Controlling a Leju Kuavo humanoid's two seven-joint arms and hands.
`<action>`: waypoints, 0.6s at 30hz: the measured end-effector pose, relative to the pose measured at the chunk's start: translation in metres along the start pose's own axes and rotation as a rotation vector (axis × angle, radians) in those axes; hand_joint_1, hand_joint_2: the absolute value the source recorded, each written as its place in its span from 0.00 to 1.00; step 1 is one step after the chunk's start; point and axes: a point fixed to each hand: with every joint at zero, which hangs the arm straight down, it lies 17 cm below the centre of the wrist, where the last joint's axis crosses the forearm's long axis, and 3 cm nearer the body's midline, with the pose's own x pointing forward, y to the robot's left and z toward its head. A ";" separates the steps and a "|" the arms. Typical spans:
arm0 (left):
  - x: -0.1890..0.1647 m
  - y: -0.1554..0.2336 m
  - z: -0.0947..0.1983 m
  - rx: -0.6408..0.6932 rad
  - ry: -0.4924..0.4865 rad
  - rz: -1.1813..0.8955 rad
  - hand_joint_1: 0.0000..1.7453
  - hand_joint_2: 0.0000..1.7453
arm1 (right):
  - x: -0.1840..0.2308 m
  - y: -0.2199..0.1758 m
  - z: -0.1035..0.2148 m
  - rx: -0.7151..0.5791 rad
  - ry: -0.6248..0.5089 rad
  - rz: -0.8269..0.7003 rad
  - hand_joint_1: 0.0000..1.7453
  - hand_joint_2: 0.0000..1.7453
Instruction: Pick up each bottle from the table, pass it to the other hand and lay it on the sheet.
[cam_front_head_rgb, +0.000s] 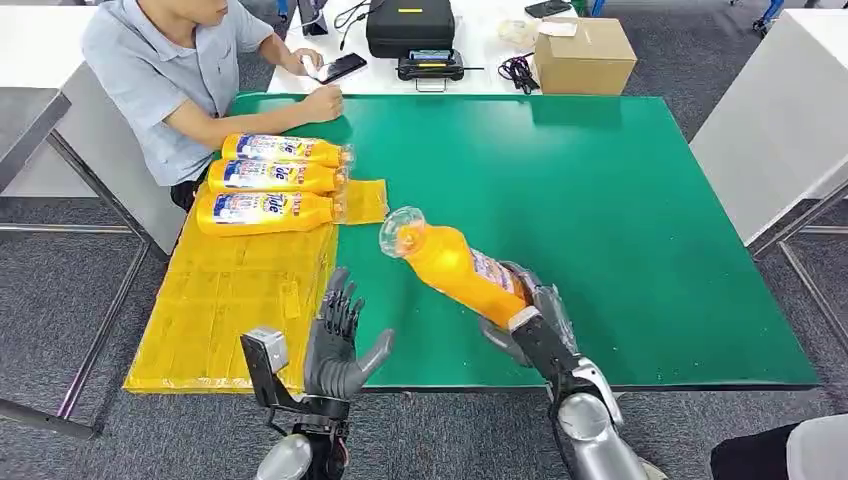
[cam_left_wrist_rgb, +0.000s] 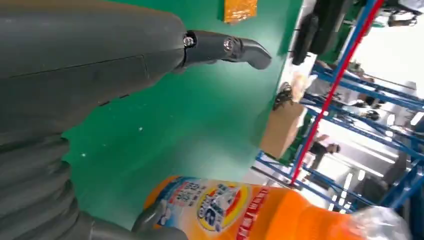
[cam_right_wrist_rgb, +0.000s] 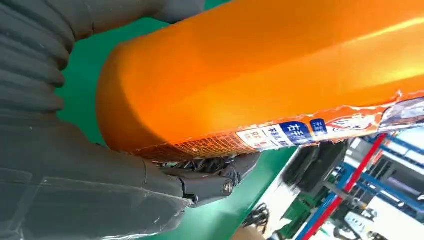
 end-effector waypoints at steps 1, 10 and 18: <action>-0.001 0.000 0.000 0.000 0.002 -0.001 0.00 1.00 | 0.001 0.001 -0.001 0.000 -0.002 -0.002 1.00 1.00; 0.000 -0.007 -0.003 -0.031 -0.012 -0.002 0.00 1.00 | 0.002 0.014 -0.006 0.040 0.009 -0.015 1.00 1.00; 0.033 -0.015 -0.014 -0.030 -0.184 -0.112 0.00 1.00 | -0.007 0.057 -0.017 0.208 0.048 0.007 1.00 1.00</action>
